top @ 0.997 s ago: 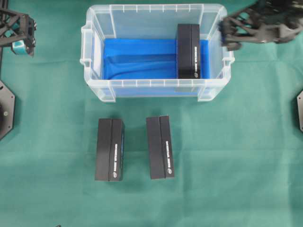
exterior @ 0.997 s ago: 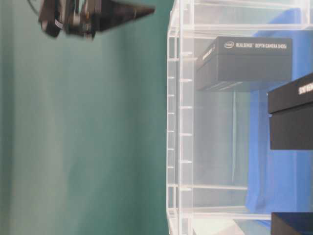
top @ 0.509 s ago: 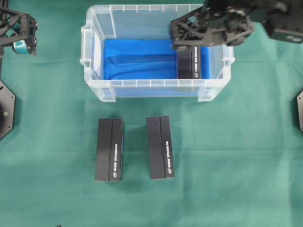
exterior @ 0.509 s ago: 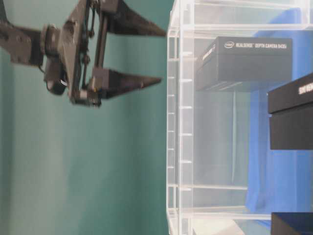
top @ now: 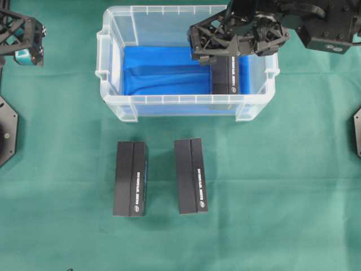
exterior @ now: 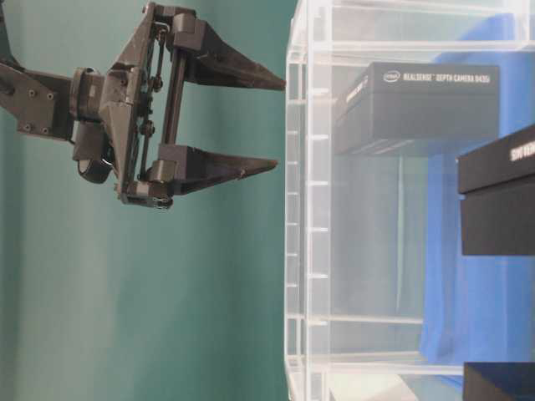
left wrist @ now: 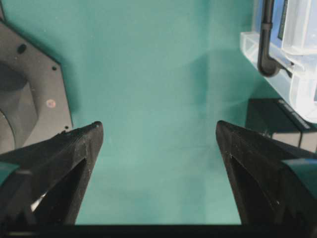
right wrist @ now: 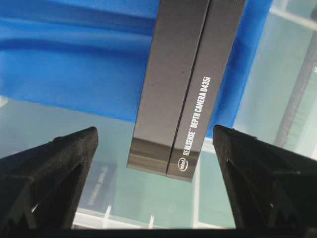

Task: Take out the box from the case.
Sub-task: 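Move the open right gripper over the right black box in the bin, then lower the right gripper around the right black box and close it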

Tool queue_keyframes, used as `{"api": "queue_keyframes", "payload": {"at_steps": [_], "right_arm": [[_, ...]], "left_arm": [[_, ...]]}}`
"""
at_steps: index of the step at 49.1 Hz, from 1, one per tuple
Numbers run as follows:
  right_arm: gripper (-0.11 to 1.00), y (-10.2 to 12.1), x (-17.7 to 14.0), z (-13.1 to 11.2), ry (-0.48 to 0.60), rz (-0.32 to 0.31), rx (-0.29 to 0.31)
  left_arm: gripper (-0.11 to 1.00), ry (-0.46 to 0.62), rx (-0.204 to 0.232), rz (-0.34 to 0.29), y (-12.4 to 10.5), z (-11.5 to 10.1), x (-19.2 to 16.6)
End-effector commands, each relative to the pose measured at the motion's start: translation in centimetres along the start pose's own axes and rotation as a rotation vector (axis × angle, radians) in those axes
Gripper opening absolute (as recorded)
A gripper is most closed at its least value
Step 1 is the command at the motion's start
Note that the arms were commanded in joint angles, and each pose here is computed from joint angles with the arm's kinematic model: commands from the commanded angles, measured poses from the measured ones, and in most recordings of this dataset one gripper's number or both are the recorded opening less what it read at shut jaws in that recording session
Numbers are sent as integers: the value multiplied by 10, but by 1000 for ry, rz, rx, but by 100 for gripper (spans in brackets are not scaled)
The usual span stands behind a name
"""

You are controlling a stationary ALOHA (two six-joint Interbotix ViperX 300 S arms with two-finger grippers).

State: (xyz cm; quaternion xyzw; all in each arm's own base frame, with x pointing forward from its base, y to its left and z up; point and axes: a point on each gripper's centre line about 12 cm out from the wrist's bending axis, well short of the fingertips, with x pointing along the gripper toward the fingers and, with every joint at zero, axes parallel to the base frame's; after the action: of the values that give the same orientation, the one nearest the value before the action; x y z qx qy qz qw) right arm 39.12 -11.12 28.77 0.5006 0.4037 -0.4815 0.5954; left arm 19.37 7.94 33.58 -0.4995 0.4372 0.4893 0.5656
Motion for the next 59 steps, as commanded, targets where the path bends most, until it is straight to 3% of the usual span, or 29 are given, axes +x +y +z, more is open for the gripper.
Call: {"api": "queue_keyframes", "payload": {"at_steps": [1,59], "right_arm": [[91,4,-13,1,-15,38,0],[91,2,-12,2,-21,30,-6]], "left_arm": [[99,-14,0,-27,-2,2,-8],[99,-14,2,-33,-4,1,-8]]}}
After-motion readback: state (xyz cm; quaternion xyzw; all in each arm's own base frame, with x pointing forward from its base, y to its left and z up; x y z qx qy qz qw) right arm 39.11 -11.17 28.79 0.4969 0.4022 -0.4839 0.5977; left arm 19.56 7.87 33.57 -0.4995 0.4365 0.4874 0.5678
